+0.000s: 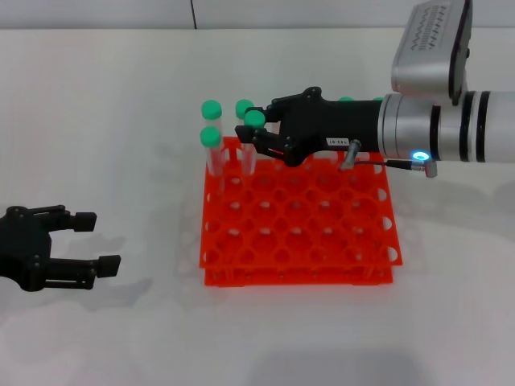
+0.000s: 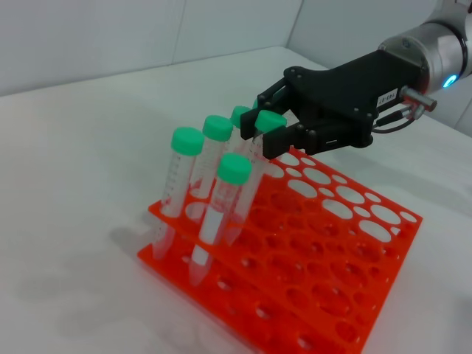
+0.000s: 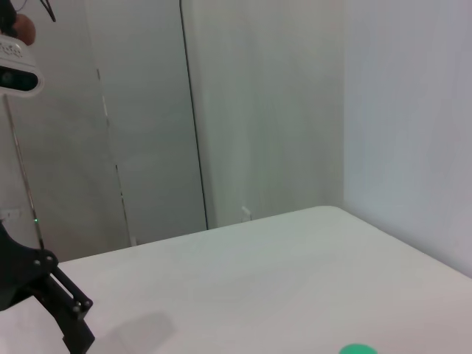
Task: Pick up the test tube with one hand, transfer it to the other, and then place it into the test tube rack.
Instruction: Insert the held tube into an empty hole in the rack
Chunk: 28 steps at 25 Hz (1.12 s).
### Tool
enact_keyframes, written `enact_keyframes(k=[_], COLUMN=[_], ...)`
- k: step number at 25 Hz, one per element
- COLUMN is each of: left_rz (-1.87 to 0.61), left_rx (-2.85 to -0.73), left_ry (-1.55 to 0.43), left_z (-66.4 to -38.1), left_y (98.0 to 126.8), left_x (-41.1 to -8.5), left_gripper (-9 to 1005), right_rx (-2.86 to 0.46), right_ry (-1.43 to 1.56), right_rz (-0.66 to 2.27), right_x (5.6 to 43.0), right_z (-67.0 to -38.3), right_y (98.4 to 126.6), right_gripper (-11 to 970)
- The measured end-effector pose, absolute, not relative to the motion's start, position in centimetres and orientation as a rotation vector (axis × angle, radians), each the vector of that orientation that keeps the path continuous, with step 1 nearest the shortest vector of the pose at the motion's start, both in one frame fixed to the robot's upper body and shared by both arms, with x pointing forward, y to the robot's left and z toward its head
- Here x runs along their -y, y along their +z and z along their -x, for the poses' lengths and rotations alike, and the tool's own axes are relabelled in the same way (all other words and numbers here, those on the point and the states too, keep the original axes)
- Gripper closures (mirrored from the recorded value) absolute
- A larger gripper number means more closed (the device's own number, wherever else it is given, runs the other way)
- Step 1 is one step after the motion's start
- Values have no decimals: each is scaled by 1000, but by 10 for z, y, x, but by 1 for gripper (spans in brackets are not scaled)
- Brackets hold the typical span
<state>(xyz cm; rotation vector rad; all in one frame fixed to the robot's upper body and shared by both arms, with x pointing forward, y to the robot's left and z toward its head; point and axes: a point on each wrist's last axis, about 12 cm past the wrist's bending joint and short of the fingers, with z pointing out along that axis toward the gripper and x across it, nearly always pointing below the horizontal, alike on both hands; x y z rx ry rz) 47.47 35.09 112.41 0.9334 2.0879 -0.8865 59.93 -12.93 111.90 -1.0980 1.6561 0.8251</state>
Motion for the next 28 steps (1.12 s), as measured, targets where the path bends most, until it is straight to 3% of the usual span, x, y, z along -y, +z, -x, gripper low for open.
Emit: enact_keyframes(k=[28], left_rz=[-940], left_rx=[-2078], left_ry=[-891], left_z=[-476], left_y=[1122], left_x=[-349], left_gripper=[112], right_rx=[-1654], right_ry=[828], right_rz=[1095], right_x=[128], right_z=[-600], right_y=[1120], right_gripper=[695])
